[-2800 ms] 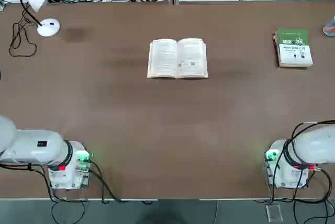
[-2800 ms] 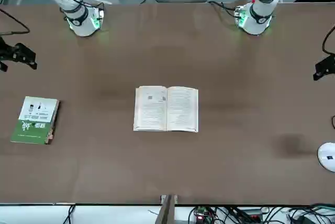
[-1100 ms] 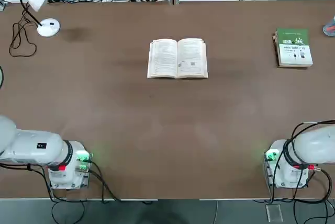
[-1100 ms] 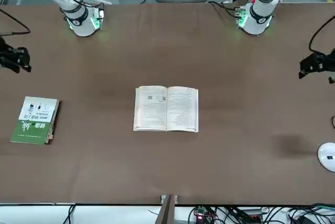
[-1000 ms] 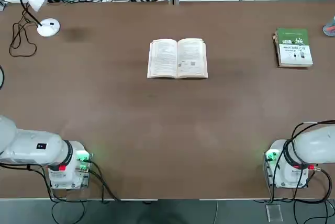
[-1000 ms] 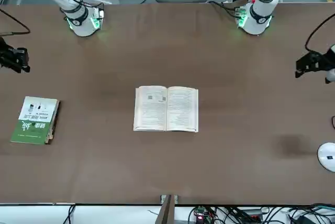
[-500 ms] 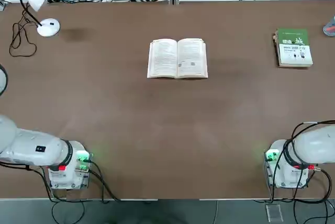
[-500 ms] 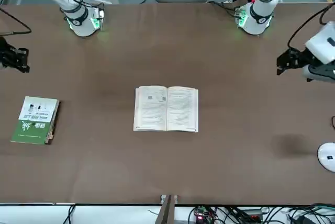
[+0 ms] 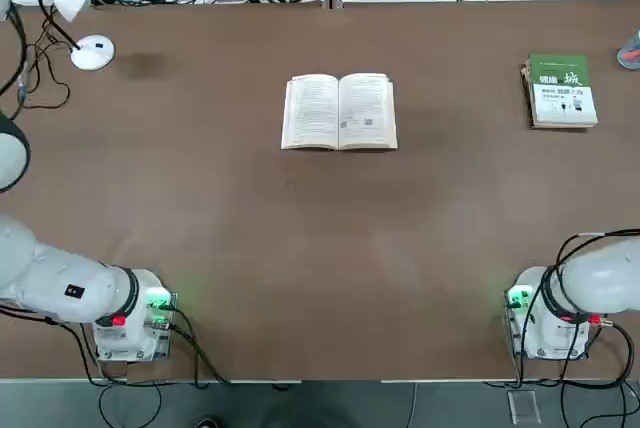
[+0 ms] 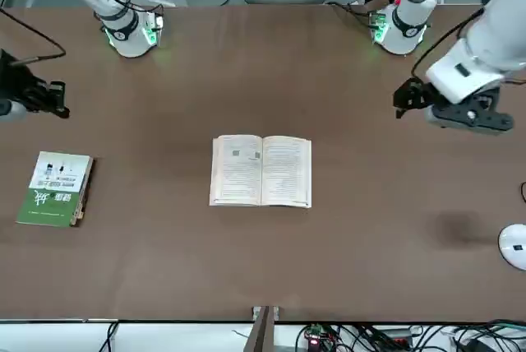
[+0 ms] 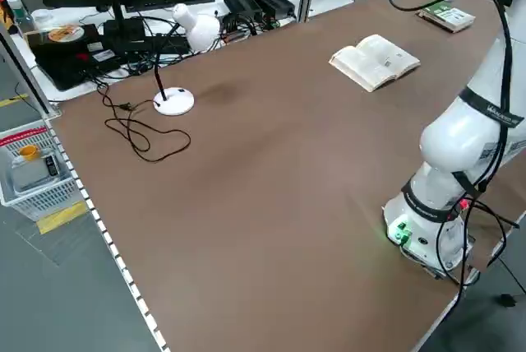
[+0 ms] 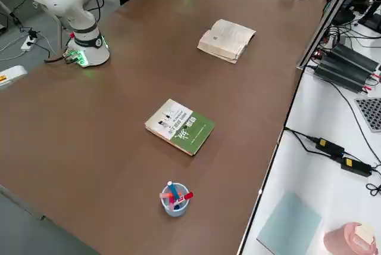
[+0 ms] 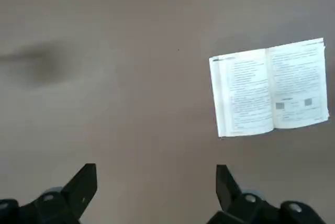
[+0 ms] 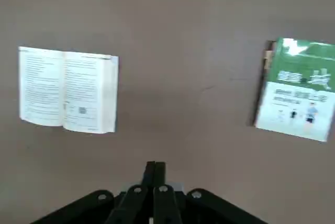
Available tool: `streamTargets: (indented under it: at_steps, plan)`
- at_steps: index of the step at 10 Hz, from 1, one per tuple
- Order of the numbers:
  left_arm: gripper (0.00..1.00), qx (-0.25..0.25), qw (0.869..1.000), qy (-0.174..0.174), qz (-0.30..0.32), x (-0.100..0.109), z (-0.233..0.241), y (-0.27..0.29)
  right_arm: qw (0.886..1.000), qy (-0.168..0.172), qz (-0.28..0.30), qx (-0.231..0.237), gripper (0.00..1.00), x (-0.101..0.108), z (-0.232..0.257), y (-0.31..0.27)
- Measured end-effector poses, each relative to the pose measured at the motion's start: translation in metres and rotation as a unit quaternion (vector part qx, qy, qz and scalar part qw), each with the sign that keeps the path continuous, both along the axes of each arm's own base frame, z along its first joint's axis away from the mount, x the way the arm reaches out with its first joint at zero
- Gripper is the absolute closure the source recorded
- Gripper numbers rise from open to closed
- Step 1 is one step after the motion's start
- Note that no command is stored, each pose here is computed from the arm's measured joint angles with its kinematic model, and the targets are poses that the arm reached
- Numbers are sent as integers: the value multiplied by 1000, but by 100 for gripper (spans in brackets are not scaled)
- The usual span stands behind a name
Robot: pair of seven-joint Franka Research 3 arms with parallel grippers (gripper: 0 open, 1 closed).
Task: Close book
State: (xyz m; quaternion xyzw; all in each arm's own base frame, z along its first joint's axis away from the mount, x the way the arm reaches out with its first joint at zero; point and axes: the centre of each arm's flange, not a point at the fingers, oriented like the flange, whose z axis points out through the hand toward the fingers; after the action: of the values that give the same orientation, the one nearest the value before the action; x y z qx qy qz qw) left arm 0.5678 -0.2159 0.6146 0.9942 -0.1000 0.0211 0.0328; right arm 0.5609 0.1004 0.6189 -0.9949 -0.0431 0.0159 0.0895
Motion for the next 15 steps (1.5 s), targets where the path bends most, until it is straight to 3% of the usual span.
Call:
streamTargets:
  at_steps: [6, 11, 15]
  plan:
    - [0, -1, 1000, -1, 0, 4, -7, -5, 993, 57, -9, 99, 99, 26, -65, 33]
    - [0, -1, 1000, -1, 0, 4, -7, -5, 985, 76, -28, 151, 99, 30, -129, 76]
    - [0, -1, 1000, -2, 0, 4, -6, -5, 984, 68, -37, 161, 99, 26, -176, 114]
